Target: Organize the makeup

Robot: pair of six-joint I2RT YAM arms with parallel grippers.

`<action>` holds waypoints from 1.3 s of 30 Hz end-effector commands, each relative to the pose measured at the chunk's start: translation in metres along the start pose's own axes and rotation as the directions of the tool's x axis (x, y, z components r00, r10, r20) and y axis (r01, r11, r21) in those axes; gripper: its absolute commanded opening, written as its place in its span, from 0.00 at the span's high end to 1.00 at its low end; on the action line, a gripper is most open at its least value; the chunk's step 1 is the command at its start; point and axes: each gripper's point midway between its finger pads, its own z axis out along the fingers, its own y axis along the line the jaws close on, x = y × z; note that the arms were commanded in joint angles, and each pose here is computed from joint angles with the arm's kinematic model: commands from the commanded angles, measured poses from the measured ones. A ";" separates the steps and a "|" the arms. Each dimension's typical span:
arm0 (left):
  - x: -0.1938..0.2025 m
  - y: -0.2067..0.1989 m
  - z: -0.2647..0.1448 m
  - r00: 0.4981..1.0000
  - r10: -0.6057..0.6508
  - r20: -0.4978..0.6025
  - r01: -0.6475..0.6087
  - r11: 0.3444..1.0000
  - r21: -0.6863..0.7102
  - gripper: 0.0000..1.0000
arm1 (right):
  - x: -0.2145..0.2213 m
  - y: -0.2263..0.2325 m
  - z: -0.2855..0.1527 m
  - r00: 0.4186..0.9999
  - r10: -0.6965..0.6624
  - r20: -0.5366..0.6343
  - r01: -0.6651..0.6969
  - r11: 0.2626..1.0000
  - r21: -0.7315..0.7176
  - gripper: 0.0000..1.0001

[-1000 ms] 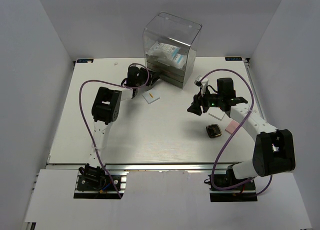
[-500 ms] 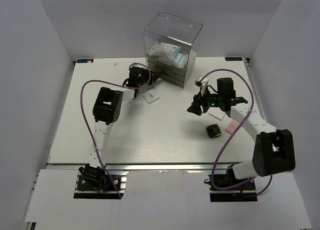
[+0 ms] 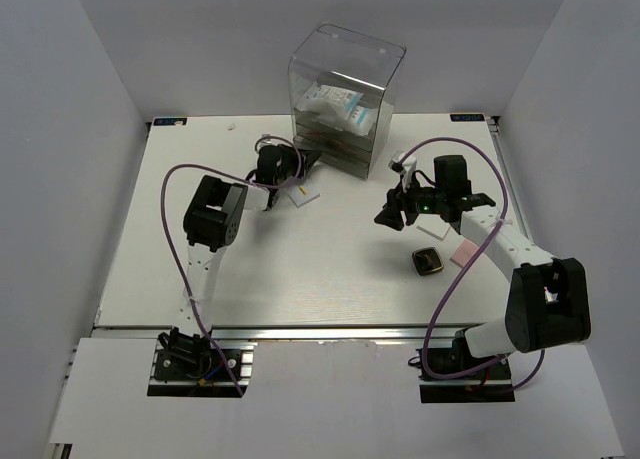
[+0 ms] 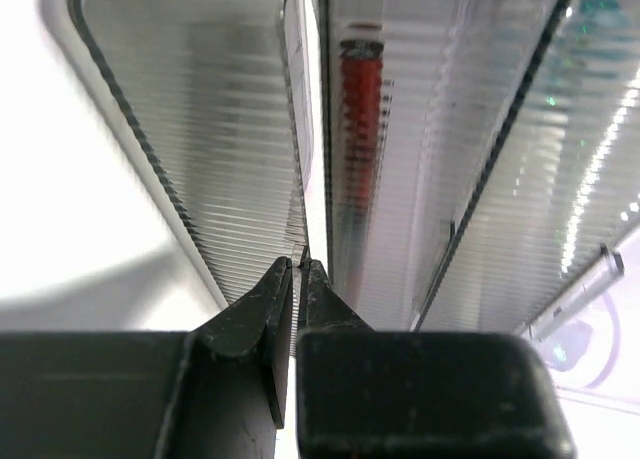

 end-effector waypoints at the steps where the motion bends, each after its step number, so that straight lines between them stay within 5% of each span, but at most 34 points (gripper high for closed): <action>1: -0.001 -0.013 -0.016 1.000 0.016 0.023 -0.016 1.000 -0.006 1.00 | -0.010 0.003 -0.002 0.999 -0.024 0.022 0.025 1.000 -0.015 0.43; 36: 0.012 -0.002 -0.138 0.993 0.109 0.036 -0.105 0.989 -0.101 1.00 | -0.009 0.009 -0.008 1.000 -0.023 0.021 0.023 1.000 -0.014 0.43; 37: 0.013 0.000 -0.137 0.993 0.115 0.028 -0.111 0.988 -0.110 0.97 | -0.010 0.009 -0.008 0.999 -0.024 0.022 0.024 1.000 -0.012 0.43; 39: 0.011 -0.007 -0.134 0.991 0.131 0.022 -0.128 0.986 -0.108 0.75 | -0.011 0.009 -0.009 0.999 -0.024 0.022 0.024 1.000 -0.012 0.43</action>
